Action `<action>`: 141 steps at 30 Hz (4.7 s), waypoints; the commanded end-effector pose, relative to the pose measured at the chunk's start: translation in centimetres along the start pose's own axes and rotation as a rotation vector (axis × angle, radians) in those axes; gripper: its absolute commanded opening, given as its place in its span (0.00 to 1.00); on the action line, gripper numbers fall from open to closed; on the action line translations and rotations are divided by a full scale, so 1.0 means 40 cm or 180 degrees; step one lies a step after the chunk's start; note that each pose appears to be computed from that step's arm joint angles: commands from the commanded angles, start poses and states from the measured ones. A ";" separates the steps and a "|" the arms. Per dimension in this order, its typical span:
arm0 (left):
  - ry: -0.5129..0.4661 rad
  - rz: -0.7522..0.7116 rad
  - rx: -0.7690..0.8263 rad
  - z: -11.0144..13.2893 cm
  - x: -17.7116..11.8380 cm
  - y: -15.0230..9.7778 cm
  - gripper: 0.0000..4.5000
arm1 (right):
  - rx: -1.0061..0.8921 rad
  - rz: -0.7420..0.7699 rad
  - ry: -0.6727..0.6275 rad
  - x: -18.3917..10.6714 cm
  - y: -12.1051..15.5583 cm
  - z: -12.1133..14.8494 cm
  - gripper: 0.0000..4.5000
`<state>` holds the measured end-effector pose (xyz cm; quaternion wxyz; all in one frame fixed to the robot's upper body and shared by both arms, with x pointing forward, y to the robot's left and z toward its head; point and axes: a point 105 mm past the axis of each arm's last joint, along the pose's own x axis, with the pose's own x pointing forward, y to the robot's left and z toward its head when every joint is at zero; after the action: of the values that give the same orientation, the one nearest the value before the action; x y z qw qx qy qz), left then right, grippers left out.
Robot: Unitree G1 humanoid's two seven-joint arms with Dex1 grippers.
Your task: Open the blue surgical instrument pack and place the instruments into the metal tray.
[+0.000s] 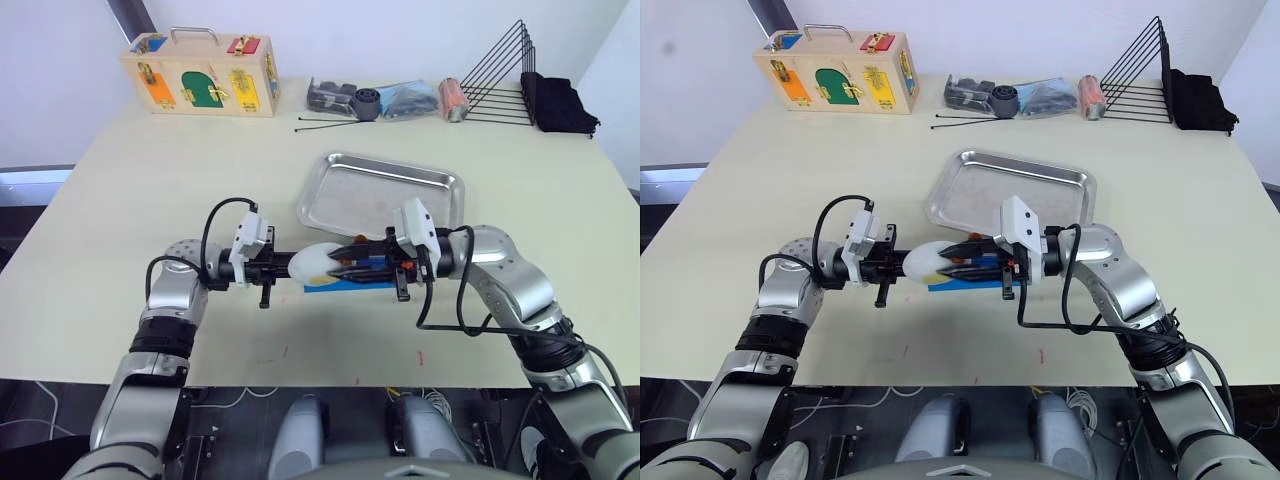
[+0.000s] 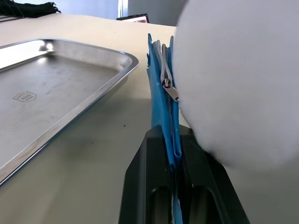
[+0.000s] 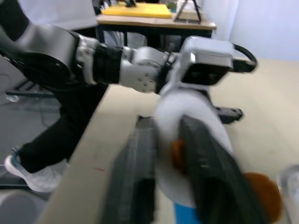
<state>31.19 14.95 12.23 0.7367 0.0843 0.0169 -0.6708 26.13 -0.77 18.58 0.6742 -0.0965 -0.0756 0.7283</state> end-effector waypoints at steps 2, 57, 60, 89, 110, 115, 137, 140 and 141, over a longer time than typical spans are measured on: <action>0.0036 -0.0151 0.0076 0.006 0.004 -0.006 0.00 | -0.0029 0.0209 -0.0018 -0.008 0.033 0.012 0.76; 0.0007 -0.0171 0.0094 0.000 0.012 -0.008 0.00 | 0.0296 -0.0538 0.0377 -0.170 -0.055 -0.163 0.04; 0.0010 -0.0168 0.0096 0.001 0.012 -0.007 0.00 | 0.0304 -0.0550 0.0374 -0.172 -0.055 -0.167 0.02; -0.0196 0.0546 -0.0334 0.050 -0.099 -0.072 0.99 | 0.0275 -0.0685 0.0422 -0.191 -0.060 -0.169 0.00; 0.0181 0.0379 -0.0873 -0.052 -0.045 -0.192 0.59 | 0.0259 -0.0719 0.0449 -0.177 -0.073 -0.180 0.00; 0.0153 0.0449 -0.0794 -0.038 -0.060 -0.172 0.16 | 0.0261 -0.0730 0.0436 -0.174 -0.076 -0.179 0.00; 0.0070 0.0684 -0.1030 -0.030 -0.081 -0.146 0.71 | 0.0275 -0.0765 0.0391 -0.168 -0.066 -0.188 0.00; 0.0087 0.0692 -0.1074 -0.047 -0.057 -0.147 0.99 | 0.0272 -0.0774 0.0389 -0.168 -0.068 -0.187 0.00; 0.0062 0.0697 -0.1102 -0.052 -0.045 -0.146 0.99 | 0.0270 -0.0778 0.0389 -0.168 -0.068 -0.187 0.00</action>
<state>25.50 17.51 9.67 0.8144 -0.0399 0.1355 -0.5628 31.18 -7.59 12.27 0.7632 -0.1030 -0.0098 0.6379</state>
